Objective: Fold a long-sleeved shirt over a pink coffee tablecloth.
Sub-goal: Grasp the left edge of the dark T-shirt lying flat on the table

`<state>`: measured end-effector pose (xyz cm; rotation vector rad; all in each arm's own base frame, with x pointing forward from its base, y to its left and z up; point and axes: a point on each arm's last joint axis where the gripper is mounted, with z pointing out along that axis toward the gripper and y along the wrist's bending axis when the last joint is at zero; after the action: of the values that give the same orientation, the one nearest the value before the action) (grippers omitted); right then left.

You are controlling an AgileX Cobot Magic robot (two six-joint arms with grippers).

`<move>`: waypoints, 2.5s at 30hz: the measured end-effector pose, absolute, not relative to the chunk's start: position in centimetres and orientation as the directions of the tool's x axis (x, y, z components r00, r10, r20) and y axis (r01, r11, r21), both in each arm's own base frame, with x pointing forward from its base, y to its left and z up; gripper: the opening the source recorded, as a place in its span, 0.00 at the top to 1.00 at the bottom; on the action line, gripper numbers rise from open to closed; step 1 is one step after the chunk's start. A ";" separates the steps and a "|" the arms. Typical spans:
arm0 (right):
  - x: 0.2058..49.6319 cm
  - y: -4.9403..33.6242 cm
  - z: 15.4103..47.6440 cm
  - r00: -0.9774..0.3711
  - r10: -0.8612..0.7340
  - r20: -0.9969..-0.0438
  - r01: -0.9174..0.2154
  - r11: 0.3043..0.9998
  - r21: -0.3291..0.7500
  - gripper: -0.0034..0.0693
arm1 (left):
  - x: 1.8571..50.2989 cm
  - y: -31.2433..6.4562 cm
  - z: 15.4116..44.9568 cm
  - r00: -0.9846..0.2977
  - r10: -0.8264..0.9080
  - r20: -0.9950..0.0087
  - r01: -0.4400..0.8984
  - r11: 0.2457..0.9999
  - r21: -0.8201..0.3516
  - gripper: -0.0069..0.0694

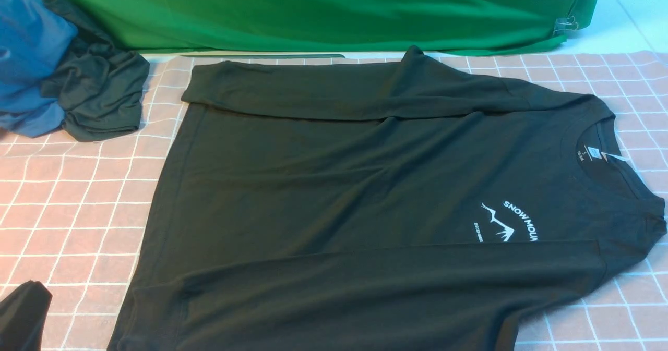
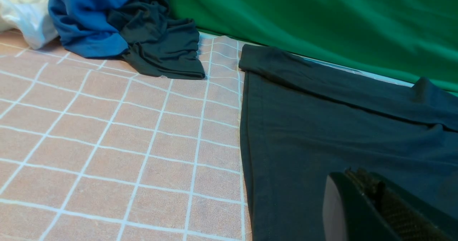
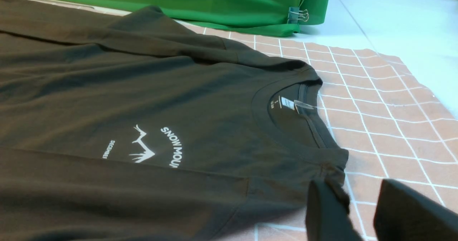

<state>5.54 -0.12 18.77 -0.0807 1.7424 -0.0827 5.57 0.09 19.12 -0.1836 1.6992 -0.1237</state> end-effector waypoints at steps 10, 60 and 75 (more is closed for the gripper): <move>5.5 -0.1 18.8 -0.172 -0.101 -0.980 -0.008 0.995 -0.101 0.61 | 5.6 0.1 19.1 -0.129 -0.193 -0.973 -0.050 0.981 -0.188 0.89; 5.6 0.1 21.8 0.127 0.580 -0.805 -0.105 0.815 0.570 0.61 | 5.1 1.3 23.3 0.344 -0.647 -0.681 0.104 0.746 -0.657 0.89; 5.2 0.2 23.2 0.212 0.677 -0.705 -0.227 0.736 0.638 0.66 | 8.8 0.0 34.2 0.042 -0.715 -0.698 0.035 0.699 -0.714 0.89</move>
<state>5.21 0.21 23.23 0.4458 1.2040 0.6569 8.78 0.03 34.15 -0.6047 1.4270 -0.6308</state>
